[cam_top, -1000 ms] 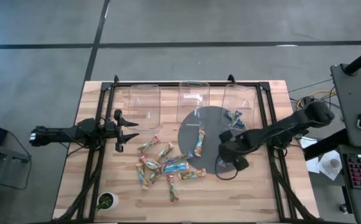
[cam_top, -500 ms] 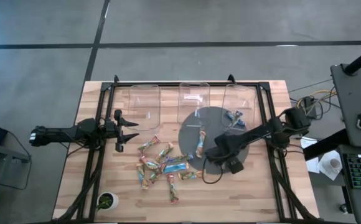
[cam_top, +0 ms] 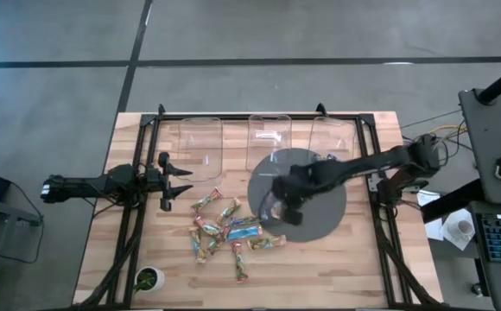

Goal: Pick and place Granola Bars by type
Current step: Put the red granola bar into the middle transparent bin

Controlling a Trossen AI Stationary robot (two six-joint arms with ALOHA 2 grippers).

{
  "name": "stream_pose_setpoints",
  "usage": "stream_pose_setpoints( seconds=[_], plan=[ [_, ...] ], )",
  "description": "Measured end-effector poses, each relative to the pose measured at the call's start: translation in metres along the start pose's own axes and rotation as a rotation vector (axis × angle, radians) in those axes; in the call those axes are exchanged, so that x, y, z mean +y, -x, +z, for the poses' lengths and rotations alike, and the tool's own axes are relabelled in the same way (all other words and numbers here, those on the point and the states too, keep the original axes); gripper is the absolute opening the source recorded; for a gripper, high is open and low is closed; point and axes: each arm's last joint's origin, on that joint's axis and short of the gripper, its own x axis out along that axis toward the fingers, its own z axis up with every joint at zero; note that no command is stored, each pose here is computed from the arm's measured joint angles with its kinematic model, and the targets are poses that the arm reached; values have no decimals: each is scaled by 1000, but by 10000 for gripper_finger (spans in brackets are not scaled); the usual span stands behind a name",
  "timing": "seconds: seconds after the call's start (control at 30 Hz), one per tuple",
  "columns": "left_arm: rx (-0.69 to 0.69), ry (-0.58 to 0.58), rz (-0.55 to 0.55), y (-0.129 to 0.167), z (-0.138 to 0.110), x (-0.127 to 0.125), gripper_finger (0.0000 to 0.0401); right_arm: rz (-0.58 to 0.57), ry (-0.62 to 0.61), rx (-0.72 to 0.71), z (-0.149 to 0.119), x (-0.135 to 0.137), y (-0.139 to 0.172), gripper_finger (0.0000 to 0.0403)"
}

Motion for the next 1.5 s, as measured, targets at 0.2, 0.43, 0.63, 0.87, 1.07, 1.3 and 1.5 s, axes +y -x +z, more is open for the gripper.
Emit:
stream_pose_setpoints(
  seconds=[0.2,0.43,0.63,0.87,1.07,1.3,1.5],
  plan=[
    [0,0,0,0,0,0,186,68,-555,-303,51,-42,24,49],
    [0,0,0,0,0,0,186,-2,-853,-309,66,-122,2,90],
    [0,0,0,0,0,0,186,-49,-968,-285,65,-153,-16,156],
    [-7,-90,39,0,1,1,186,27,-567,-407,81,-114,5,200],
    [-12,-74,43,0,1,1,186,34,-295,-413,79,-70,12,201],
    [-30,10,41,0,3,1,186,-3,-324,-432,78,-62,13,192],
    [-73,48,39,0,7,2,186,-21,-333,-441,78,-63,13,191]
  ],
)
